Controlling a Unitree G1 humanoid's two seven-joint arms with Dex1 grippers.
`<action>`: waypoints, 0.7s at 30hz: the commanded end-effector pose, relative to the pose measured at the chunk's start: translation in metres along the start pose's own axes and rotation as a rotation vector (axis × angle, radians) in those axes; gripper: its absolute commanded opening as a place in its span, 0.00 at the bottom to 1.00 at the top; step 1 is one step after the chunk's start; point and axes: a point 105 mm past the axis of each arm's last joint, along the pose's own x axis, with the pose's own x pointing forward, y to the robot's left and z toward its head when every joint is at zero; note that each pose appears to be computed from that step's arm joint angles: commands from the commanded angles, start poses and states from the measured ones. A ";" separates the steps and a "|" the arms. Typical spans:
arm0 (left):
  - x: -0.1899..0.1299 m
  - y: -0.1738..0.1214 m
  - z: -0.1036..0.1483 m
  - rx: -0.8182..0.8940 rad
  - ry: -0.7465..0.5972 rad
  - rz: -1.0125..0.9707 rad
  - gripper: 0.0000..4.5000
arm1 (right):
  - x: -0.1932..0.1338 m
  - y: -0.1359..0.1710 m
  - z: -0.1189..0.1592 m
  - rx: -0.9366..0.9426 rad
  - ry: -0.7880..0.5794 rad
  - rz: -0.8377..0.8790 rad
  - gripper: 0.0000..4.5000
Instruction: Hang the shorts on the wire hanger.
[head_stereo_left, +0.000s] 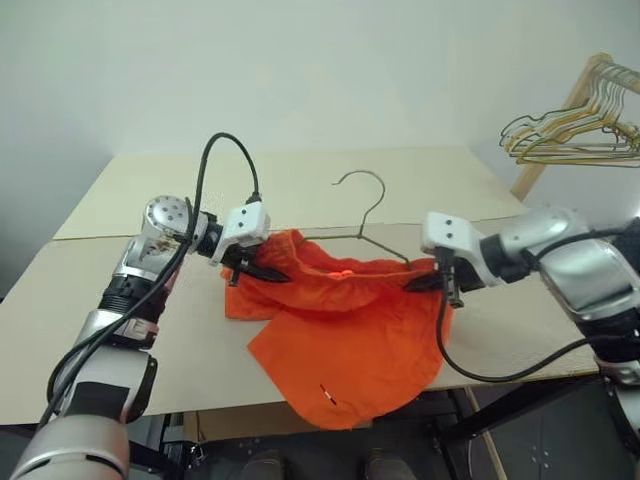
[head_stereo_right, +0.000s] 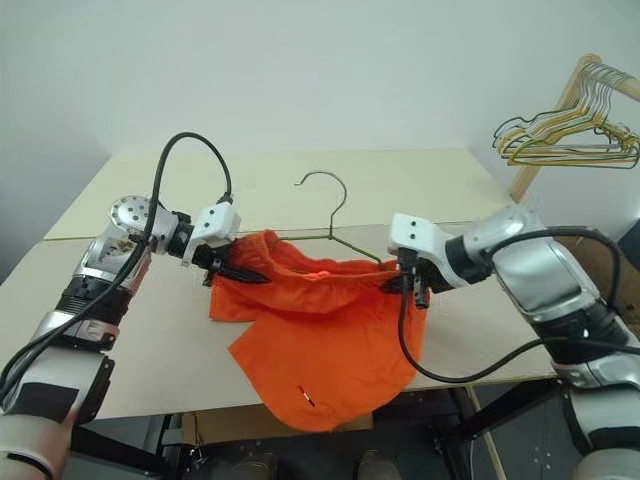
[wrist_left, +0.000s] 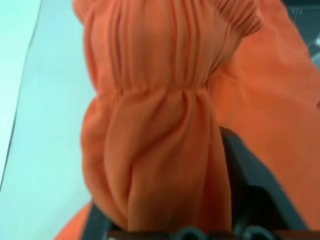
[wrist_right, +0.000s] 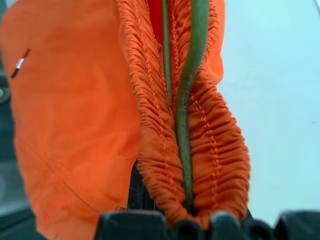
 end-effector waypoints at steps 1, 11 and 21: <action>-0.016 0.018 0.023 0.004 -0.091 0.105 0.66 | -0.019 0.007 -0.001 0.069 -0.047 -0.044 0.00; -0.075 0.051 0.069 -0.048 -0.387 0.526 1.00 | -0.037 0.028 -0.050 0.514 -0.125 -0.327 0.00; -0.047 -0.023 0.158 -0.122 -0.784 0.250 1.00 | -0.081 0.030 -0.078 0.763 -0.108 -0.697 0.00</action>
